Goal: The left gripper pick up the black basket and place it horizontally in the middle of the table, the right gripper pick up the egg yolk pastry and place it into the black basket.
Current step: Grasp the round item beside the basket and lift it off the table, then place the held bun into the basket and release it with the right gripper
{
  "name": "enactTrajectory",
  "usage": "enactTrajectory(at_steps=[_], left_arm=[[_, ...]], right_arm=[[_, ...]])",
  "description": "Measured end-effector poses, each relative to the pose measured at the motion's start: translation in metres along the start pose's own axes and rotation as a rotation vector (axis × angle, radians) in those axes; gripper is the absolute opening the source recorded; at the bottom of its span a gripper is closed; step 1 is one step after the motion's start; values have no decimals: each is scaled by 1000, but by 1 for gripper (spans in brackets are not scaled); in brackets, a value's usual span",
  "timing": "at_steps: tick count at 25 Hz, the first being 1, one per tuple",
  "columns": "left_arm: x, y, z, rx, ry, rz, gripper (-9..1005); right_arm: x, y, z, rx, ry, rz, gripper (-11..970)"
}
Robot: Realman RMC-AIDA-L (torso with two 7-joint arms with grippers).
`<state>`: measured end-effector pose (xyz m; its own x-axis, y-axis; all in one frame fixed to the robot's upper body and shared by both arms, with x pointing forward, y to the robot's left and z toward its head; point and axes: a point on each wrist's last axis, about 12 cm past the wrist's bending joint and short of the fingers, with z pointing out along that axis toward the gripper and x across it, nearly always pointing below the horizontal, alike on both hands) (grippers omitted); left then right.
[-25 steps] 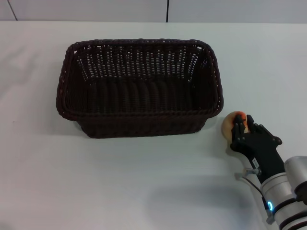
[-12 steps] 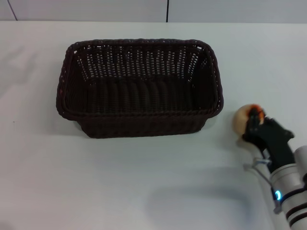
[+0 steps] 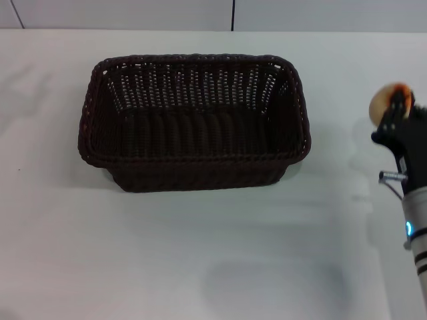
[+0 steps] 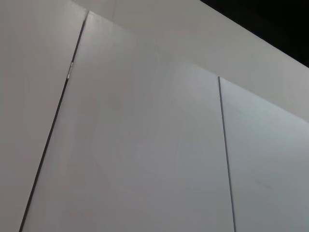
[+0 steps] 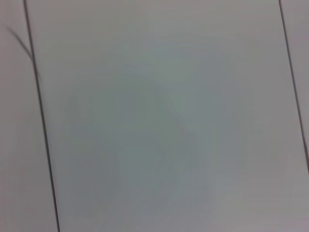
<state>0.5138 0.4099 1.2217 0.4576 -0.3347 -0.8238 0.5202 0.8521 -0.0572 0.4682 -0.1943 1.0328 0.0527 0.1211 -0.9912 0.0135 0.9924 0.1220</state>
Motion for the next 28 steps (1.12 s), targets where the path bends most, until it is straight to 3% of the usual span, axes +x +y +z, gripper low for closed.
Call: enactTrajectory(at_steps=[6,11,17,23,28], left_arm=[[0,0,-1,-2,-1,-4,436],[0,0,-1,-3,-2,-6,436],[-1,0,-4,-13,-17,-12,436],[-1,0,-6,-18,-18,-15,436],[-2,0,-9,-21,-22,-16,436]], right_arm=[[-27,25,6,-76,-155,-81,59],[-43,55,4,-239,-245,-76,56],[-44,83,7,-398,-202,-79,59],[-33,90,21,-480,-92,-69,73],[-28,90,27,-490,-33,-68,173]])
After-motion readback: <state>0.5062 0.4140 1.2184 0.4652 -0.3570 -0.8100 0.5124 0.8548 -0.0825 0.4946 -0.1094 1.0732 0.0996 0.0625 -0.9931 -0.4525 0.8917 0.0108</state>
